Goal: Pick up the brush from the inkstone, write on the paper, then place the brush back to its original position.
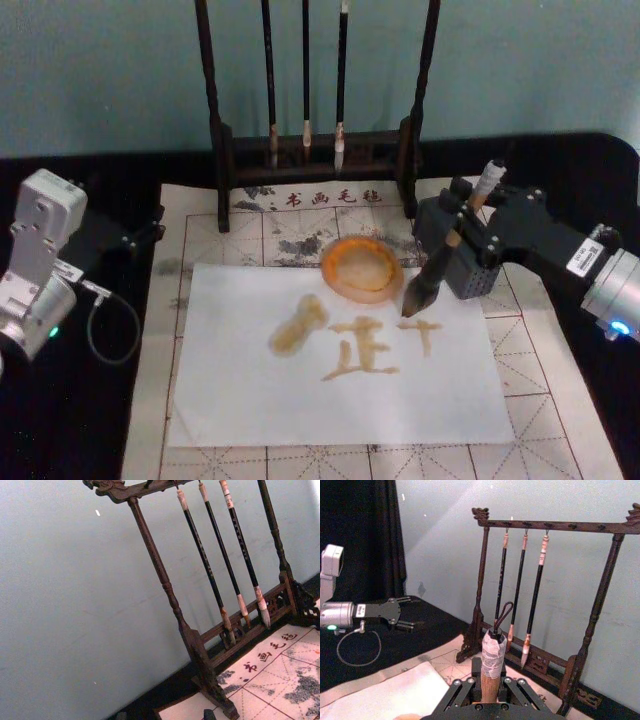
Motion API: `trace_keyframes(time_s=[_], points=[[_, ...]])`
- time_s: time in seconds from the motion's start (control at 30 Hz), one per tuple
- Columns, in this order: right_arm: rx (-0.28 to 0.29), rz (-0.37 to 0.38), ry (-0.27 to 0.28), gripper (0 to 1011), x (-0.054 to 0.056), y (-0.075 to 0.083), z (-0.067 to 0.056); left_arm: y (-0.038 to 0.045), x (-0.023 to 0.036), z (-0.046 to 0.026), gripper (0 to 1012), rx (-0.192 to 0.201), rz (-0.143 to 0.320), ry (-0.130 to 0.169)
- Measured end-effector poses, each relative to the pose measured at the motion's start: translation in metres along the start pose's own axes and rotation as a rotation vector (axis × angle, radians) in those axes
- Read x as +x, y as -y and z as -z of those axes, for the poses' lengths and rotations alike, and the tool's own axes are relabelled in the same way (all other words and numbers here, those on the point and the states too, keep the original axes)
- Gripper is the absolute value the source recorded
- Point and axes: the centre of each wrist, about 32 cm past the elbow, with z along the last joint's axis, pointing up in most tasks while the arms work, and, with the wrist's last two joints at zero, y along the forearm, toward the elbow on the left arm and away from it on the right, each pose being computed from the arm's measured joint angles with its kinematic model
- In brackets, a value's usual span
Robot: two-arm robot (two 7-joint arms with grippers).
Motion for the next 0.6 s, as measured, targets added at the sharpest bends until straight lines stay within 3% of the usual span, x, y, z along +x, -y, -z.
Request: trace_keyframes(time_s=[0.6], points=[[0.000, -0.022, 0.029, 185, -0.0025, 0.0058, -0.0015, 0.0000, 0.0000, 0.0000, 1001, 0.000, 0.000, 0.000]])
